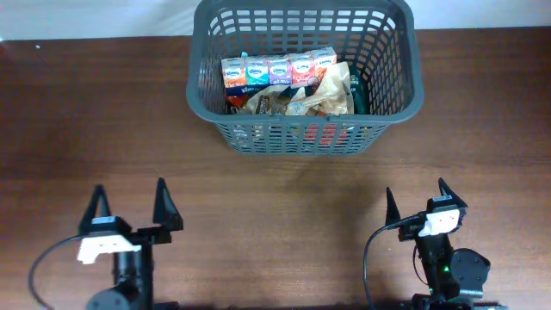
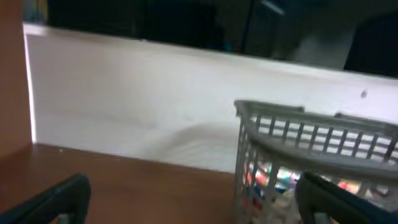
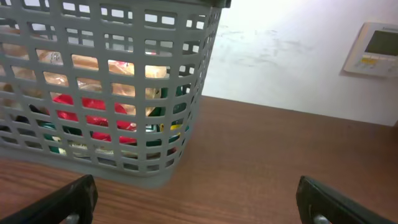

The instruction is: Pack container

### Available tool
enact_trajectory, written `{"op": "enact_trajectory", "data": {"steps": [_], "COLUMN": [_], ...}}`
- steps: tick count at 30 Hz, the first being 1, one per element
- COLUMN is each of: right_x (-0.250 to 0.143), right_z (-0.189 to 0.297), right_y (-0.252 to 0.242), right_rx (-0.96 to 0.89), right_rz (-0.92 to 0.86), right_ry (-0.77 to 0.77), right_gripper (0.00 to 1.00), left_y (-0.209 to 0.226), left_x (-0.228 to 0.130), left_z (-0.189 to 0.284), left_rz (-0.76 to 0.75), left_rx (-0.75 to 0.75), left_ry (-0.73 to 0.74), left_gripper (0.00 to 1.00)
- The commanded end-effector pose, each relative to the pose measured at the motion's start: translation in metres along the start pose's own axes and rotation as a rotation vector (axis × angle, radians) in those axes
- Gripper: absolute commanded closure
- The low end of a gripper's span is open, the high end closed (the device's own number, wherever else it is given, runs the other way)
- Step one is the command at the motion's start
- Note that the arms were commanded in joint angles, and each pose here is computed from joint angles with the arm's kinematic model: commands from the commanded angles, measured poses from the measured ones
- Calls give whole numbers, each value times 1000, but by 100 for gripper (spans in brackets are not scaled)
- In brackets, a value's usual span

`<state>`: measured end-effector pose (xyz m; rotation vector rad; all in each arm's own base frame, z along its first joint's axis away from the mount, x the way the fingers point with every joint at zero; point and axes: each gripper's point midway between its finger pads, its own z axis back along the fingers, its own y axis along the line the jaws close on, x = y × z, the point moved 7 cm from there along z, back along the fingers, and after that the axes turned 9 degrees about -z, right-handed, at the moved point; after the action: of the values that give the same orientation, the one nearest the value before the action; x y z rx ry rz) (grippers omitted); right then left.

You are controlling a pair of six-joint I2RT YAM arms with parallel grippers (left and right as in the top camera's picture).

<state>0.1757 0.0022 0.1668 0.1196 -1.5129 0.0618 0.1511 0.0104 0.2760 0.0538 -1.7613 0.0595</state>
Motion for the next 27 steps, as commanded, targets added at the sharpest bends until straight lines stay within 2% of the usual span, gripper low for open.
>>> {"op": "enact_trajectory", "data": {"steps": [1,14,27], "right_x": [-2,-2,-2], "right_z": [0,0,0], "right_y": [2,2,2], "right_rx": [13,13,13], "right_rz": [-12,-12,-12], "right_ry": [3,3,3], "right_gripper": [1,1,1], "left_y": [1,6,6], "left_x": [-31,-116,-115], "left_z": [-3,-2,-2], "left_rz": [3,-3,-10], "left_rx": [-2,43,46], "left_ry": [15,283,280], "left_gripper": [1,1,1]}}
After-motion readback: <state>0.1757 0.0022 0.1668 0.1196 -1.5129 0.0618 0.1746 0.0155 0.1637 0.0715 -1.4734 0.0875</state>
